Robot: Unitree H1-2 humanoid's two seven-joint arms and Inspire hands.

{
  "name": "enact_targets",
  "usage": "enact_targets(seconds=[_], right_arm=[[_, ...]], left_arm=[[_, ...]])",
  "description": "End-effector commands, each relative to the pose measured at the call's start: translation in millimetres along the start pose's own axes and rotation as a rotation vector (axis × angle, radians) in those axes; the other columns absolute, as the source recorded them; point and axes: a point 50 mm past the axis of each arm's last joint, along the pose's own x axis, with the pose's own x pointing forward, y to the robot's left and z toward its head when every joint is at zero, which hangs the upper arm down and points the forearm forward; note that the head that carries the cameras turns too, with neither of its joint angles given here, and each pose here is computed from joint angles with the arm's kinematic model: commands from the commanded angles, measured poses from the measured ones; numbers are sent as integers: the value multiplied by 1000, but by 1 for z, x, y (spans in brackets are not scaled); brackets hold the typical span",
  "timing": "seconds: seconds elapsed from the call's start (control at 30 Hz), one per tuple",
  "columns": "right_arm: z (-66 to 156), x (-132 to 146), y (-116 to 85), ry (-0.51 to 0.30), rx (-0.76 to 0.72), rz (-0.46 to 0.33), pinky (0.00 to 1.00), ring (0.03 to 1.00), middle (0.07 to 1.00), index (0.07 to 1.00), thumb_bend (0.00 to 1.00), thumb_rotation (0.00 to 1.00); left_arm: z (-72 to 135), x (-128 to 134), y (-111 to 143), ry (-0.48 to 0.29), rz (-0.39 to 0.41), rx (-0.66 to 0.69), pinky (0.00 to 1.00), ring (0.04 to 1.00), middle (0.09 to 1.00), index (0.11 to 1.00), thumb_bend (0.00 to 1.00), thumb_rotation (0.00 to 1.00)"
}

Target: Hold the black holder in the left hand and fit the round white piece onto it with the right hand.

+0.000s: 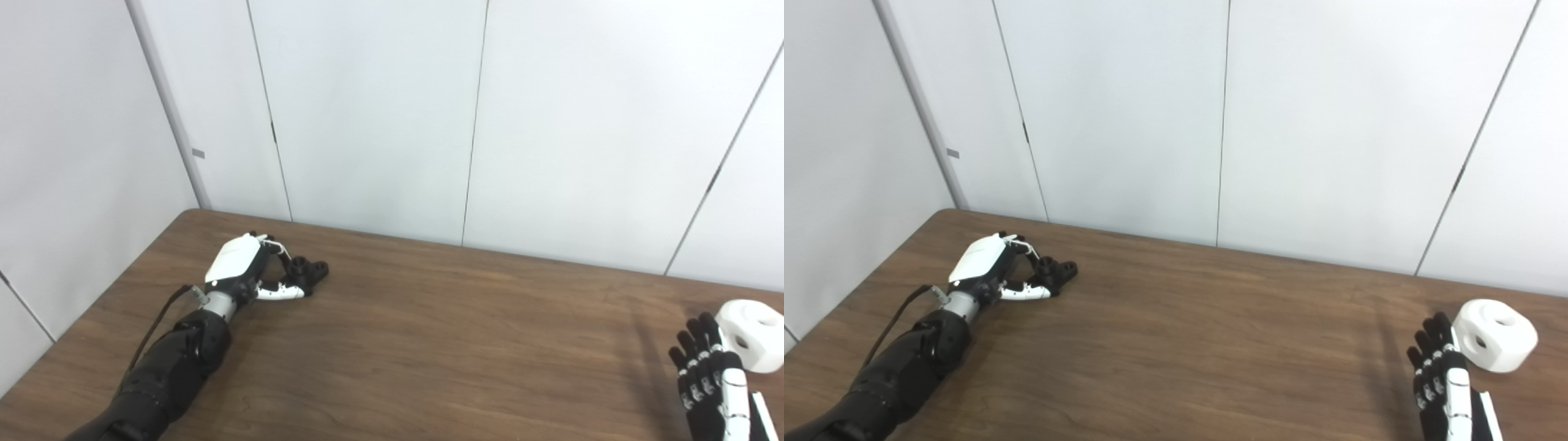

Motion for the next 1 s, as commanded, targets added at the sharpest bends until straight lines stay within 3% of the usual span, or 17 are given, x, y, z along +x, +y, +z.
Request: enact_targets(seconds=[0.0, 0.23, 0.4, 0.57, 0.77, 0.97], right_arm=[[-2, -4, 2, -7, 22, -9, 1000, 1000, 1000, 991, 119, 1000], [0, -3, 3, -16, 14, -15, 1000, 1000, 998, 979, 133, 1000], [2, -3, 4, -25, -4, -12, 1000, 998, 991, 973, 137, 1000], [4, -4, 7, -29, -9, -3, 1000, 1000, 996, 979, 142, 1000], [3, -4, 12, -39, -28, 1, 994, 984, 973, 953, 158, 1000], [3, -4, 20, -46, -37, 5, 978, 975, 966, 945, 171, 1000]], left_arm=[[4, 12, 21, -50, 34, 38, 1000, 899, 705, 483, 523, 52], [8, 11, 25, -85, 53, 12, 1000, 896, 701, 482, 523, 50], [23, 5, 11, -130, 27, -34, 1000, 928, 733, 481, 524, 53], [58, -7, -18, -215, -27, -75, 974, 897, 741, 480, 524, 51], [112, -30, -55, -365, -137, -150, 1000, 961, 770, 481, 524, 50], [154, -50, -71, -492, -269, -162, 1000, 1000, 837, 481, 524, 54]])
